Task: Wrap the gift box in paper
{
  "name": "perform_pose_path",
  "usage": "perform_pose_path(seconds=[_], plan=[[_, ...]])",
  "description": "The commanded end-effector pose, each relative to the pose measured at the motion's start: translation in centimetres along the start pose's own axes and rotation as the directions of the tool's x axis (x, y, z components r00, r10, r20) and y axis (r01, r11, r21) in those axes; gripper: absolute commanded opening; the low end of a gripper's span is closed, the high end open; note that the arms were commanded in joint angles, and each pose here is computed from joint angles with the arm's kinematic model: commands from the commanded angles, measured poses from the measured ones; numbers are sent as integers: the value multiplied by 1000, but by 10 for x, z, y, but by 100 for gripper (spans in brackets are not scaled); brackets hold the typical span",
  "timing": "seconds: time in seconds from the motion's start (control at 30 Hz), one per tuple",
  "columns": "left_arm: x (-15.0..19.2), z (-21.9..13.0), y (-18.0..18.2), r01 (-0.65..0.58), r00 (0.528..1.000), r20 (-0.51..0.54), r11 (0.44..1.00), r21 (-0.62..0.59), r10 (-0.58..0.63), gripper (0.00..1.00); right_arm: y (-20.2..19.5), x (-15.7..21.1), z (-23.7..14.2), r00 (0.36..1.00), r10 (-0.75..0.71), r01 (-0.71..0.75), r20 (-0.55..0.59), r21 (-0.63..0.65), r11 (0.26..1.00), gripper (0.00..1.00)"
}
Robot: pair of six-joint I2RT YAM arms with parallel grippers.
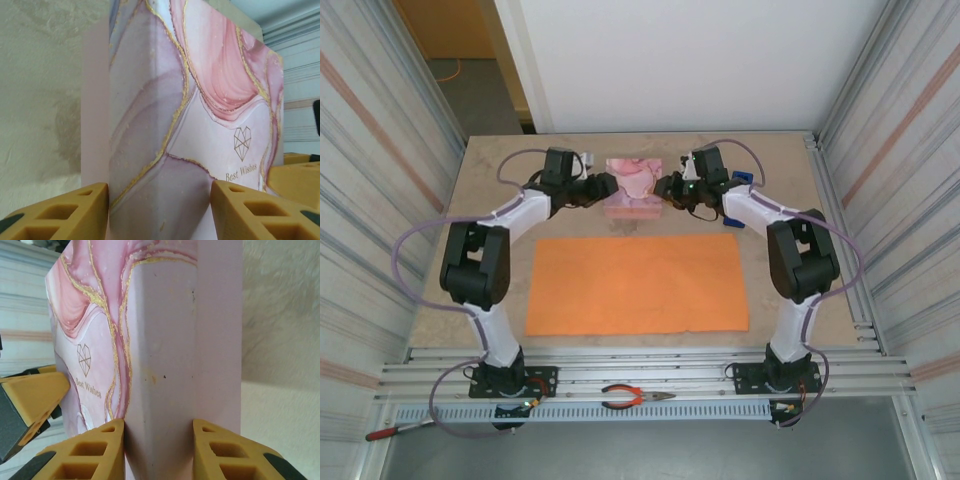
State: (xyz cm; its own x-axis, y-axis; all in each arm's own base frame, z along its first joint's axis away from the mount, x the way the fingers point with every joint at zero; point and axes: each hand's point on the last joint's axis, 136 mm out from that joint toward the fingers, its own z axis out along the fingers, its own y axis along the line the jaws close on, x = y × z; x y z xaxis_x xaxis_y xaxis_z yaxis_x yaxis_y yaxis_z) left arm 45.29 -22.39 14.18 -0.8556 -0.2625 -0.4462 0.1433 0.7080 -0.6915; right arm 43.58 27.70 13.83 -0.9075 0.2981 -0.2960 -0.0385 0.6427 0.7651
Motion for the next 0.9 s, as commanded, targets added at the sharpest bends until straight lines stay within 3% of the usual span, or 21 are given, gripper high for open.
perform_pose_path(seconds=[0.0,0.43,0.67,0.87], plan=[[28,-18,-85,-120,992,-18,966,227,127,55,34,54,2,995,-59,54,-83,-62,997,30],[144,-60,-104,-126,983,-106,972,200,150,56,16,160,-50,981,-115,123,-155,41,992,30],[200,-65,-80,-81,985,-141,987,139,101,56,-8,196,-59,977,-101,121,-188,96,988,30],[213,-61,-44,-44,990,-134,999,30,47,60,-24,199,-48,975,-84,113,-205,133,985,33]])
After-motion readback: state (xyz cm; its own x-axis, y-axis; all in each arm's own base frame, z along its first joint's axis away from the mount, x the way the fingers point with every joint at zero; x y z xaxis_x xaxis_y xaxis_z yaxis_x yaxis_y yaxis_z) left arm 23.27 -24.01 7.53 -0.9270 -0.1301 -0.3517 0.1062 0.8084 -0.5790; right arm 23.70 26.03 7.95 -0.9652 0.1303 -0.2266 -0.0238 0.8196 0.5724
